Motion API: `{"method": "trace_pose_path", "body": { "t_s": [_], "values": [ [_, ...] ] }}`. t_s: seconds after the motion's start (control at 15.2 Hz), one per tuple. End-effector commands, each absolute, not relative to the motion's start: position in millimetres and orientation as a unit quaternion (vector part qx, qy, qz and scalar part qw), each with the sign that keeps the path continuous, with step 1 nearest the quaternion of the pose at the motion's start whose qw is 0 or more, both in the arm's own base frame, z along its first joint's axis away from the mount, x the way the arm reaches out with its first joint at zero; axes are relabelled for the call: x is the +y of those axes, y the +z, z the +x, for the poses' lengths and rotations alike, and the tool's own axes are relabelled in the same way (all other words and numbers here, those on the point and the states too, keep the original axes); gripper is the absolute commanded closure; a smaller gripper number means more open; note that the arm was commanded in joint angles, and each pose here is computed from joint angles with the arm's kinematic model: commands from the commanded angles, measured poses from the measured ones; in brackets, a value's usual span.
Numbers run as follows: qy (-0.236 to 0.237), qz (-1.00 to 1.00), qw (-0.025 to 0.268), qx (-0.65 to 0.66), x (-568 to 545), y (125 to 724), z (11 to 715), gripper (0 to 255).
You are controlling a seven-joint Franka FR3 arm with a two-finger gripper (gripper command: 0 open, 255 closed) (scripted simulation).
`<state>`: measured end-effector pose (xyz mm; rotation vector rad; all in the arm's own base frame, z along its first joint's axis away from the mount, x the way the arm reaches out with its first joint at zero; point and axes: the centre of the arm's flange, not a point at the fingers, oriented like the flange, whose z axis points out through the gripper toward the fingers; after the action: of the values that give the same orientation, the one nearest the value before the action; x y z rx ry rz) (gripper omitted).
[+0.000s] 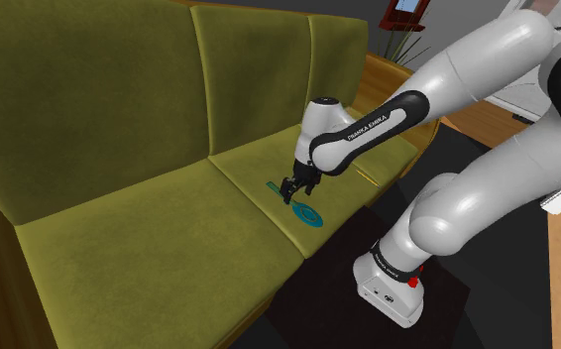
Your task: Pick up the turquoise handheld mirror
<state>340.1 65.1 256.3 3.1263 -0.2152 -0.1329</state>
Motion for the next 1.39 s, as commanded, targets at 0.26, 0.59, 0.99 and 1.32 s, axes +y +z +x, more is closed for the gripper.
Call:
{"method": "trace_pose_path", "body": {
  "t_s": [0.26,0.59,0.99,1.32],
  "values": [
    [-0.042,0.997,0.002,-0.069,64,231,340,0],
    [-0.042,0.997,0.002,-0.069,64,231,340,255],
    [-0.042,0.997,0.002,-0.069,64,236,340,255],
    [-0.042,0.997,0.002,-0.069,64,263,340,255]
  ]
}}
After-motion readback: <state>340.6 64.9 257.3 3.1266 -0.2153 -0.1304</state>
